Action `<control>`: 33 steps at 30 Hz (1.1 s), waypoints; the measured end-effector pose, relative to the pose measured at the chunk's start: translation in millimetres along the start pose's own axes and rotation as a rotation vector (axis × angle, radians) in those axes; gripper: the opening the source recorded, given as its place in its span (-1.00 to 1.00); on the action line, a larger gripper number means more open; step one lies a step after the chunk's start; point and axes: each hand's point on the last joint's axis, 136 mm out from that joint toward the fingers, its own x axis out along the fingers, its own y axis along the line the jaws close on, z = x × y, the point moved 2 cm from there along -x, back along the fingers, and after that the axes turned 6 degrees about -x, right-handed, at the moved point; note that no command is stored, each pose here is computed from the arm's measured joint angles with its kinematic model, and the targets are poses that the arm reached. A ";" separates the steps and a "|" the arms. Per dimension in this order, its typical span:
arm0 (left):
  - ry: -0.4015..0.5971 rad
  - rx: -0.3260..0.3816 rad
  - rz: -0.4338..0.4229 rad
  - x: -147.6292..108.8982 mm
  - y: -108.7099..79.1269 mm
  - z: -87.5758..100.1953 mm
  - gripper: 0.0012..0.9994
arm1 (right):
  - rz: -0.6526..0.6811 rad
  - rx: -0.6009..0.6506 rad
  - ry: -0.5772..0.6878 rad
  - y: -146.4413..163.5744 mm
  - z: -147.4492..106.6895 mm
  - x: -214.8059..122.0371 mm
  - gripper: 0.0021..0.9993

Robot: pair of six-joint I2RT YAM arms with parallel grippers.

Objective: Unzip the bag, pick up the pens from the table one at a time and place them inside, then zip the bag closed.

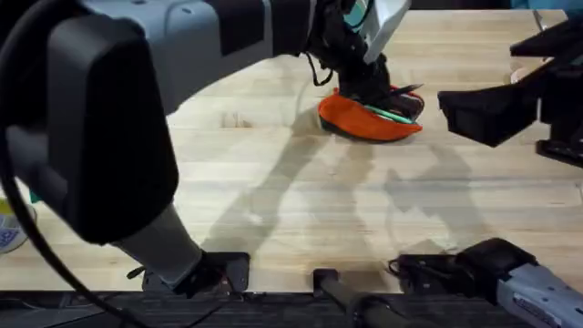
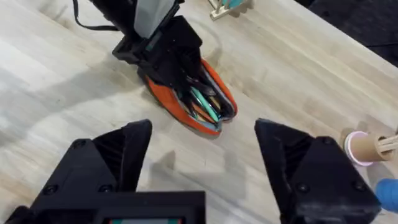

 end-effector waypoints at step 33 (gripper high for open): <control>0.223 0.014 0.137 16.9 25.3 -47.8 0.90 | 0.000 0.000 0.001 0.0 -0.2 0.1 1.00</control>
